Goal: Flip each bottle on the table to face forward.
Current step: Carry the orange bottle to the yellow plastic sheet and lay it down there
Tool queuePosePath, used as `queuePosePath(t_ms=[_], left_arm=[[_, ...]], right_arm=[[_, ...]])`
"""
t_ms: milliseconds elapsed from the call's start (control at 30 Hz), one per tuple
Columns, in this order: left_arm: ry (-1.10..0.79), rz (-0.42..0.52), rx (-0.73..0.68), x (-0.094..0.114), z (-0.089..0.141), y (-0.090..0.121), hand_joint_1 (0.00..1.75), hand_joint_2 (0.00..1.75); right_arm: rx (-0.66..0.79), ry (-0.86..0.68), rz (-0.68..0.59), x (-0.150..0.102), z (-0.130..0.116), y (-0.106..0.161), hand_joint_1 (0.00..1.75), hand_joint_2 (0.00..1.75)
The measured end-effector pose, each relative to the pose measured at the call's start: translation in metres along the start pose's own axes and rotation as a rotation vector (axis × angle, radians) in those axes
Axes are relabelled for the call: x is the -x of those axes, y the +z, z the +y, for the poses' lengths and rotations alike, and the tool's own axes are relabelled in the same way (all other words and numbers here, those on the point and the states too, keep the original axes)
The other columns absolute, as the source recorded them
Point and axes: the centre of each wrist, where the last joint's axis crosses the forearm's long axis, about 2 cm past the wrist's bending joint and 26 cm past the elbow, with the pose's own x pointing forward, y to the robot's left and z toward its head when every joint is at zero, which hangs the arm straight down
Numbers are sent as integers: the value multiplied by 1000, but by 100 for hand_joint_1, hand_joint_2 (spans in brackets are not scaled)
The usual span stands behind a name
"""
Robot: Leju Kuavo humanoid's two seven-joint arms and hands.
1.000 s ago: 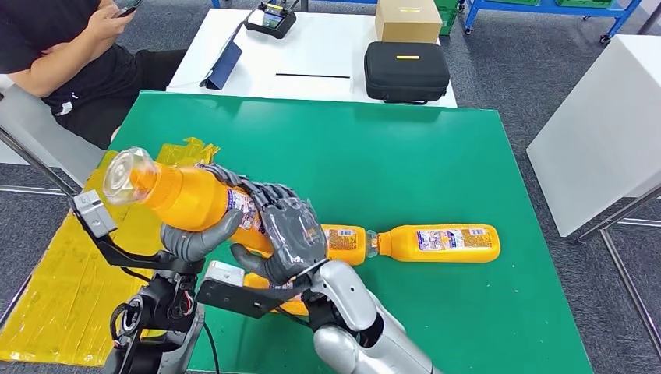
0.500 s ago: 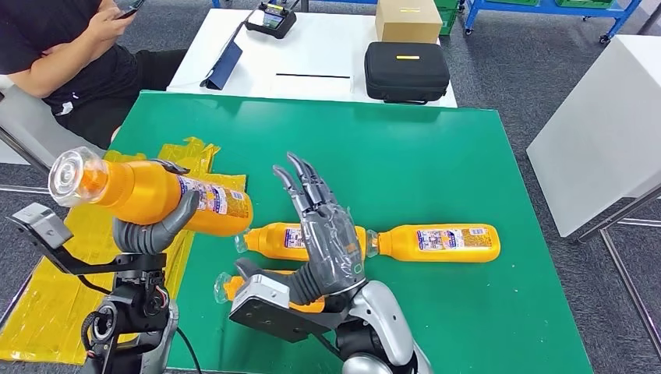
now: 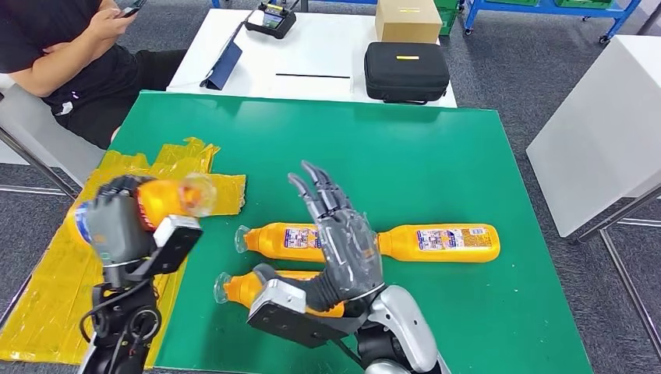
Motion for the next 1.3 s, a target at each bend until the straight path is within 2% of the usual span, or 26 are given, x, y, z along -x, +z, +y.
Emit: queuePosePath(t_ms=[133, 300, 433, 567, 633, 767, 800, 900, 933, 1067, 1300], left_arm=[[-138, 6, 123, 12, -30, 25, 175, 175], [-181, 14, 223, 21, -46, 44, 175, 175], [-192, 18, 263, 26, -51, 50, 175, 175], [-208, 29, 307, 30, -56, 56, 175, 175], [-215, 38, 334, 32, -59, 61, 175, 175], [-227, 68, 379, 37, -65, 70, 169, 175], [-230, 76, 387, 38, -66, 71, 126, 175], [-237, 97, 407, 41, -69, 72, 0, 44], [-239, 105, 412, 42, -70, 72, 0, 0], [-258, 141, 416, 46, -70, 70, 0, 0], [-270, 166, 388, 51, -68, 68, 0, 0]], right_arm=[[-65, -12, -53, -7, 10, 1, 0, 175], [-107, -8, -82, -7, 18, 2, 0, 175], [-127, 2, -89, -6, 20, 2, 0, 0], [-196, 17, -98, -5, 25, 3, 0, 175], [-238, 37, -99, -3, 30, 5, 0, 175], [-286, 66, -102, 0, 36, 6, 0, 0], [-297, 73, -103, 1, 36, 5, 0, 0], [-329, 92, -99, 3, 38, 2, 0, 0], [-340, 100, -92, 3, 39, 1, 0, 0], [-393, 147, -31, 9, 46, 0, 0, 175], [-488, 207, 68, 27, 64, 4, 0, 175]])
